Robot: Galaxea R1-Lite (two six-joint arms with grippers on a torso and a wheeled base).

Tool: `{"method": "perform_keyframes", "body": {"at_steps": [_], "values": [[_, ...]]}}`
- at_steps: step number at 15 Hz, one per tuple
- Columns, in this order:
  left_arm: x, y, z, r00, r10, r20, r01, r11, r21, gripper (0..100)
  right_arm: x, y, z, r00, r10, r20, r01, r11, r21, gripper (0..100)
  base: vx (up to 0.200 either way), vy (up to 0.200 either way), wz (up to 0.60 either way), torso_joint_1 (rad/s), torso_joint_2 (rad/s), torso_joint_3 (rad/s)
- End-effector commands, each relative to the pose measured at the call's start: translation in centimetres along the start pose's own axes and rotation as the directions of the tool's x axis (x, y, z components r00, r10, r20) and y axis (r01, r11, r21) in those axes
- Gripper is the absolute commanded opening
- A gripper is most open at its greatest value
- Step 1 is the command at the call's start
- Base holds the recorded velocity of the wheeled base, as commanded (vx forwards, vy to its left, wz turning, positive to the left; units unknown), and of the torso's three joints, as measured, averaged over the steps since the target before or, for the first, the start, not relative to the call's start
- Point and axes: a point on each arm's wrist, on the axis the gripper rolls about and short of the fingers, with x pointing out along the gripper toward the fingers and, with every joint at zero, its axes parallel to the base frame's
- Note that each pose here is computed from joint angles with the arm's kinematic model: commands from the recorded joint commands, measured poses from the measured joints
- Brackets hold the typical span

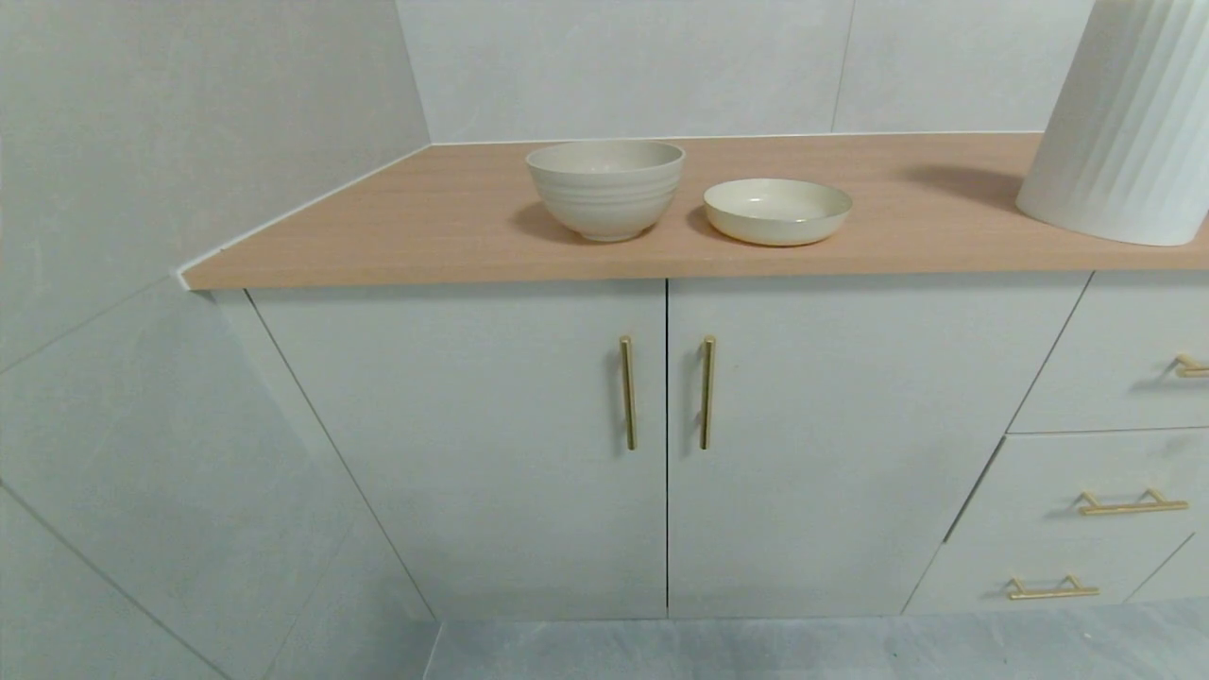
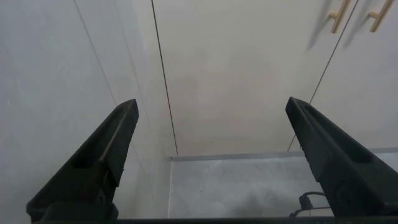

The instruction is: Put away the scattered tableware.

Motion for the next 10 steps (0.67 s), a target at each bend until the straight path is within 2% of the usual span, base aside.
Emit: {"method": "perform_keyframes", "body": {"at_steps": [1, 6, 7, 8, 10], "values": [[0.0, 0.0, 0.0, 1.0, 0.0, -0.002, 0.0, 1.0, 0.0, 100, 0.0, 0.0, 0.0, 1.0, -0.001, 0.0, 0.001, 1.0, 0.001, 100, 0.0, 0.0, 0.0, 0.0, 0.0, 0.0], [0.0, 0.0, 0.0, 1.0, 0.0, -0.002, 0.0, 1.0, 0.0, 100, -0.1, 0.0, 0.3, 1.0, 0.004, 0.015, -0.004, 1.0, -0.02, 100, 0.0, 0.0, 0.0, 0.0, 0.0, 0.0], [0.0, 0.0, 0.0, 1.0, 0.0, -0.002, 0.0, 1.0, 0.0, 100, -0.5, 0.0, 1.9, 0.998, 0.023, 0.063, -0.022, 1.0, -0.017, 100, 0.0, 0.0, 0.0, 0.0, 0.0, 0.0], [0.0, 0.0, 0.0, 1.0, 0.0, -0.002, 0.0, 1.0, 0.0, 100, -1.1, 0.1, 4.8, 0.99, 0.075, 0.119, -0.078, 0.997, 0.024, 100, 0.0, 0.0, 0.0, 0.0, 0.0, 0.0], [0.0, 0.0, 0.0, 1.0, 0.0, -0.002, 0.0, 1.0, 0.0, 100, 0.4, 0.3, 5.8, 0.986, 0.166, -0.014, -0.165, 0.985, 0.042, 100, 0.0, 0.0, 0.0, 0.0, 0.0, 0.0]]}}
